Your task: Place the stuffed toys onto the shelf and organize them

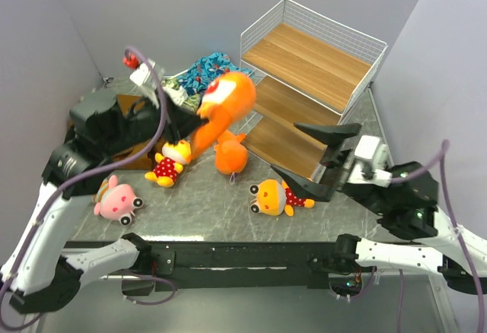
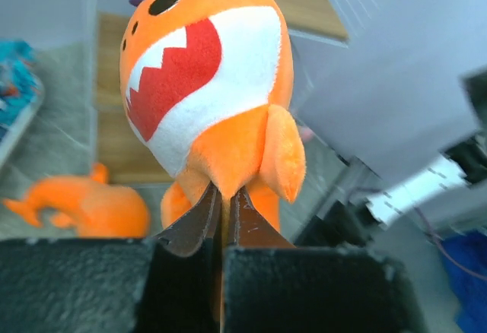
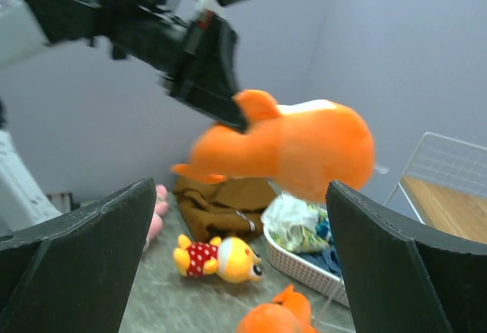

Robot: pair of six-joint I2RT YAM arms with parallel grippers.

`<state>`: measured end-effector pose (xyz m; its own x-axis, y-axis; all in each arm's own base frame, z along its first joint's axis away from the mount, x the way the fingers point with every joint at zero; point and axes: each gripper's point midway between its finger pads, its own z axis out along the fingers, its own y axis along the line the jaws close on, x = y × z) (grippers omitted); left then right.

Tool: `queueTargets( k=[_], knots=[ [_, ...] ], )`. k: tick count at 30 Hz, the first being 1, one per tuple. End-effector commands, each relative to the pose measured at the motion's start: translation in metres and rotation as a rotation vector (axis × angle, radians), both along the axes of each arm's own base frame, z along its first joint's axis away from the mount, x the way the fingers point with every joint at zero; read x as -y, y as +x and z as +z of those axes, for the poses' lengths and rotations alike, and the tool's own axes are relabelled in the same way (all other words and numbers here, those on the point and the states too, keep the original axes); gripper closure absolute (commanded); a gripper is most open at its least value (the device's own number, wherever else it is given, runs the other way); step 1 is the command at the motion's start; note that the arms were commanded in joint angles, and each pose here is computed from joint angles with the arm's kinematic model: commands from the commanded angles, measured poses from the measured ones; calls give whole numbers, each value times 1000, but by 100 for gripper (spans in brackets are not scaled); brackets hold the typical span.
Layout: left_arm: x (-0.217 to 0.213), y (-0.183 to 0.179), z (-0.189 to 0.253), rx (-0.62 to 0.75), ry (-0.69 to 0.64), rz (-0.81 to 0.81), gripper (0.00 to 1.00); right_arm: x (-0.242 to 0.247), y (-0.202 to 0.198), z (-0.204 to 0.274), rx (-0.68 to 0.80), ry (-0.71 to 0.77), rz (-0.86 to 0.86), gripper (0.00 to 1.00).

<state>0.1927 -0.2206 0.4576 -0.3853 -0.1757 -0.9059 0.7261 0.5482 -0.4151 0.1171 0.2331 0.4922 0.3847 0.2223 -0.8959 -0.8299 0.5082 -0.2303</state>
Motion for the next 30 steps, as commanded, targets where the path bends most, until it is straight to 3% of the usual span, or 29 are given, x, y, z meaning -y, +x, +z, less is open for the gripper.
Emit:
queueTargets(
  k=[1,5,11,30],
  knots=[
    [-9,55,25,131,93,180,99,12,-15,19,-35,78,69,0],
    [1,65,78,263,33,172,99,19,-17,36,-50,101,69,0],
    [23,82,120,400,-4,155,99,28,-28,42,-6,156,108,0],
    [108,154,119,604,114,343,99,20,-28,25,16,129,116,0]
  ],
)
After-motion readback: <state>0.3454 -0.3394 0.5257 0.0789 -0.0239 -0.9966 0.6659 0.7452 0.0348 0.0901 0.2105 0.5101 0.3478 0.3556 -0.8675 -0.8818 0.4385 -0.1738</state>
